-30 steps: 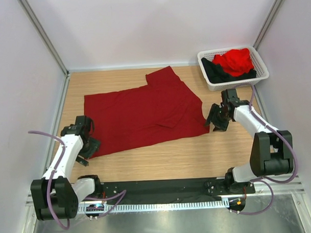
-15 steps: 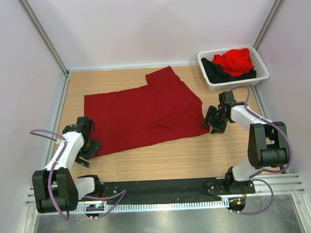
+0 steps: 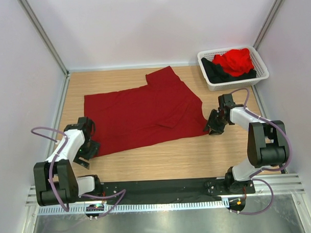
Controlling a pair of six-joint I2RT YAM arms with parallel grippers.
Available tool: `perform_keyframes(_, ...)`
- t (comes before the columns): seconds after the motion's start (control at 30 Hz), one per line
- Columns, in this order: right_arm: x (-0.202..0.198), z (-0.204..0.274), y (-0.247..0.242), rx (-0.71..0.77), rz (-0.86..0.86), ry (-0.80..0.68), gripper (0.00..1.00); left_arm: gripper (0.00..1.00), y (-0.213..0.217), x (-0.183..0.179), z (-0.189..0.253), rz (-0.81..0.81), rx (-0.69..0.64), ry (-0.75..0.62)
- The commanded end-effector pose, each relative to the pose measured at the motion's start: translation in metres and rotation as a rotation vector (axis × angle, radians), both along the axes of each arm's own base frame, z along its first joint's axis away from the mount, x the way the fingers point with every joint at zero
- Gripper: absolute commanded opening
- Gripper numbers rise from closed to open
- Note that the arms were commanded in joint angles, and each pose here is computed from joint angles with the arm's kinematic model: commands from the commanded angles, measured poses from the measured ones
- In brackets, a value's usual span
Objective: Fold and stack the t-shirts
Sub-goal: Fold the tshirt
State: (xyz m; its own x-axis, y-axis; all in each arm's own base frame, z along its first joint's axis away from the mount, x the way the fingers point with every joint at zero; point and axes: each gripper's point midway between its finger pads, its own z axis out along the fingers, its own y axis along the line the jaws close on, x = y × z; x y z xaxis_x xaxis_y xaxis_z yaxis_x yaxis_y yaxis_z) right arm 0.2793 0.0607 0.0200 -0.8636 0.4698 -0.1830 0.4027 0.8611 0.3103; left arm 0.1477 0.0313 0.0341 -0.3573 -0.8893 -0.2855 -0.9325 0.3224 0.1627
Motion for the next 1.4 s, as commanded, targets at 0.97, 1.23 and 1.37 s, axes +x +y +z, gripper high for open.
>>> perform_keyframes(0.97, 0.058, 0.091, 0.013, -0.178, 0.091, -0.235, 0.73, 0.81, -0.002, 0.079, 0.061, -0.351, -0.054, -0.225)
perform_keyframes(1.23, 0.110, 0.061, 0.040, -0.107, 0.090, -0.209, 0.54, 0.80, -0.016, 0.086, 0.060, -0.380, -0.122, -0.285)
perform_keyframes(1.37, 0.133, 0.060, 0.046, -0.098, 0.115, -0.252, 0.45, 0.82, -0.016, 0.083, 0.062, -0.386, -0.116, -0.290)
